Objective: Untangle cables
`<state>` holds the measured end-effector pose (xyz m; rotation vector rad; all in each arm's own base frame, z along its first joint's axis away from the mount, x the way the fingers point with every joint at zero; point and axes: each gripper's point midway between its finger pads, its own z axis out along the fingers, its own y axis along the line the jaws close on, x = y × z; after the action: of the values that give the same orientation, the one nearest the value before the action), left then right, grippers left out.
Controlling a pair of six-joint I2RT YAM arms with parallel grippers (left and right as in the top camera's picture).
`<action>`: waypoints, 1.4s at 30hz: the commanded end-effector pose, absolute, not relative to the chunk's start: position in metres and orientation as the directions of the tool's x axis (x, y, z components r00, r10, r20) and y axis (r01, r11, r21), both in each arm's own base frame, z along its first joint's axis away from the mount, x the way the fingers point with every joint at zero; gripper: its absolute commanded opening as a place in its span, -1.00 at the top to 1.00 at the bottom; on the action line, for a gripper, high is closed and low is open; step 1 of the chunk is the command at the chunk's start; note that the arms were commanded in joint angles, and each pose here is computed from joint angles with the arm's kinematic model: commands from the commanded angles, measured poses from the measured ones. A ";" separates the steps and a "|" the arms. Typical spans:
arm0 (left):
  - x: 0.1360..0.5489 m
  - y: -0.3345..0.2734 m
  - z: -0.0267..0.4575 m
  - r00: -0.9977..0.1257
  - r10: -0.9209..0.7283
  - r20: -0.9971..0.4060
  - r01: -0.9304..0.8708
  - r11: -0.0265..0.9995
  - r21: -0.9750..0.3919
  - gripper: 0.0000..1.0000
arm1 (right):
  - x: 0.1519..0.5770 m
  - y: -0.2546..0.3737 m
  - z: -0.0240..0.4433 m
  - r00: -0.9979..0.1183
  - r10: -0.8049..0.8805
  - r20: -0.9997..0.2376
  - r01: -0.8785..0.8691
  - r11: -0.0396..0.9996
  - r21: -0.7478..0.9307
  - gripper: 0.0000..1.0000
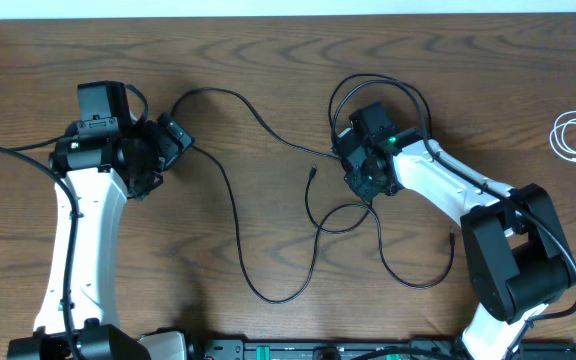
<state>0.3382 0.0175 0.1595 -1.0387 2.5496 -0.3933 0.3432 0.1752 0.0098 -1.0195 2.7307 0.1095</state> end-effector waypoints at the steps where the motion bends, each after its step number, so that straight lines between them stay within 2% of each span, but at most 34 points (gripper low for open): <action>1: 0.339 0.018 0.160 -0.662 -0.718 -0.217 -0.618 0.686 -0.383 -0.95 | 0.344 0.176 0.019 -0.764 -0.593 -0.255 -0.615 0.788 0.009 0.40; 5: 0.339 0.018 0.160 -0.661 -0.718 -0.217 -0.618 0.686 -0.384 -0.95 | 0.344 0.176 0.019 -0.763 -0.593 -0.256 -0.615 0.788 0.008 0.51; 8: 0.339 0.018 0.160 -0.662 -0.718 -0.217 -0.618 0.686 -0.383 -0.96 | 0.344 0.176 0.019 -0.764 -0.593 -0.256 -0.615 0.788 0.008 0.70; 11: 0.339 0.018 0.160 -0.662 -0.718 -0.217 -0.618 0.686 -0.383 -0.95 | 0.347 0.177 0.019 -0.761 -0.591 -0.269 -0.615 0.788 0.006 0.98; 18: 0.339 0.018 0.160 -0.662 -0.718 -0.217 -0.618 0.686 -0.383 -0.96 | 0.357 0.192 0.042 -0.760 -0.544 -0.356 -0.606 0.791 0.085 0.99; 23: 0.339 0.018 0.160 -0.661 -0.718 -0.218 -0.618 0.686 -0.384 -0.95 | 0.382 0.188 0.094 -0.799 -0.352 -0.487 -0.476 0.865 0.156 0.98; 27: 0.339 0.018 0.160 -0.662 -0.718 -0.218 -0.618 0.686 -0.384 -0.96 | 0.394 0.174 0.146 -0.787 -0.189 -0.587 -0.372 0.905 0.207 0.98; 33: 0.339 0.018 0.160 -0.662 -0.718 -0.217 -0.618 0.686 -0.383 -0.95 | 0.390 0.143 0.228 -0.687 -0.043 -0.726 -0.307 0.922 0.236 0.98; 42: 0.339 0.018 0.160 -0.662 -0.718 -0.217 -0.618 0.686 -0.383 -0.96 | 0.360 0.075 0.330 -0.493 0.213 -0.844 -0.153 0.934 0.324 0.98</action>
<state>0.3382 0.0175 0.1595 -1.0392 2.5495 -0.3934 0.3706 0.0939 0.2960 -0.0752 2.1243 0.4159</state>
